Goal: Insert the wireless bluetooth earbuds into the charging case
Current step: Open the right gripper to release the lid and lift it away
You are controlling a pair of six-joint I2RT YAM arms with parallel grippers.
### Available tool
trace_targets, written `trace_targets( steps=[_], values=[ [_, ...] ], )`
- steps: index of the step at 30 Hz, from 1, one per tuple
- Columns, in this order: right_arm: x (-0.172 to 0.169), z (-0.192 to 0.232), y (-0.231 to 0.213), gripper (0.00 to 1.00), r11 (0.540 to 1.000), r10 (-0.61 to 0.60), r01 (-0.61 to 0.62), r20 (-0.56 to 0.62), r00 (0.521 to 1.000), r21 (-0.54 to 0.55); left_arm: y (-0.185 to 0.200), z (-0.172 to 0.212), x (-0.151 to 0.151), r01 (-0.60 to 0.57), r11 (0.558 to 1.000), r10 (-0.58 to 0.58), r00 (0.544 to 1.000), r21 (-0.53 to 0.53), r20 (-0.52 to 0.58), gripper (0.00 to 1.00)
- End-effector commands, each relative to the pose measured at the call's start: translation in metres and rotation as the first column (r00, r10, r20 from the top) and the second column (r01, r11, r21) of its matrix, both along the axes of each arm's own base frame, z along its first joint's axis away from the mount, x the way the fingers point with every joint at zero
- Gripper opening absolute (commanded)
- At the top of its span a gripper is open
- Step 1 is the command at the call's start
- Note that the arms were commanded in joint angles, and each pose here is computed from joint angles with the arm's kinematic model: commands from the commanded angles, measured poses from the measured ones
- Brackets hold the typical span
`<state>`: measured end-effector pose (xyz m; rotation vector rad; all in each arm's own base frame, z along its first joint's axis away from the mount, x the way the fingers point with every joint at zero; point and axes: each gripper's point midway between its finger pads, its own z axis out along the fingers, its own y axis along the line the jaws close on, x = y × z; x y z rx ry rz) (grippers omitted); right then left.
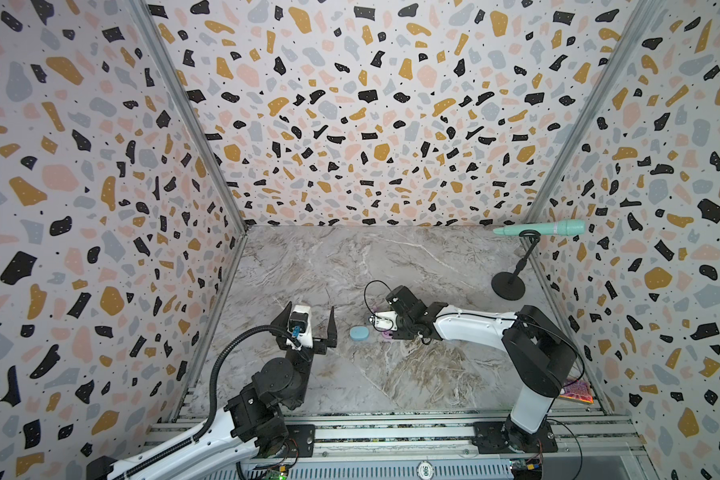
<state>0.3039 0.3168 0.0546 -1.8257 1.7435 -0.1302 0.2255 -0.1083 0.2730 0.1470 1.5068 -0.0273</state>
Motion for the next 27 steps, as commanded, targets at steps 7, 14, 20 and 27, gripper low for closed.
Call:
trace_targets(
  steps=[7, 14, 20, 27],
  values=[
    [0.001, 0.018, 0.007, 0.25, 1.0, -0.003, 0.003, 0.003, 1.0, 0.029, 0.003, 0.005, 0.0, -0.01, 1.0, 0.011, 1.0, -0.024, 0.023, 1.0],
    [0.002, 0.032, 0.009, 0.31, 0.999, -0.011, 0.009, 0.033, 0.999, 0.045, 0.003, 0.005, 0.0, -0.012, 1.0, 0.012, 1.0, -0.023, 0.021, 1.0],
    [-0.001, 0.045, 0.009, 0.33, 0.998, -0.012, 0.009, 0.054, 0.998, 0.062, 0.001, 0.004, 0.001, -0.01, 1.0, 0.01, 1.0, -0.017, 0.017, 1.0],
    [-0.008, 0.068, 0.01, 0.34, 0.994, -0.011, 0.002, 0.081, 0.997, 0.112, -0.001, 0.003, 0.002, -0.008, 1.0, 0.008, 1.0, -0.015, 0.008, 1.0]
  ],
)
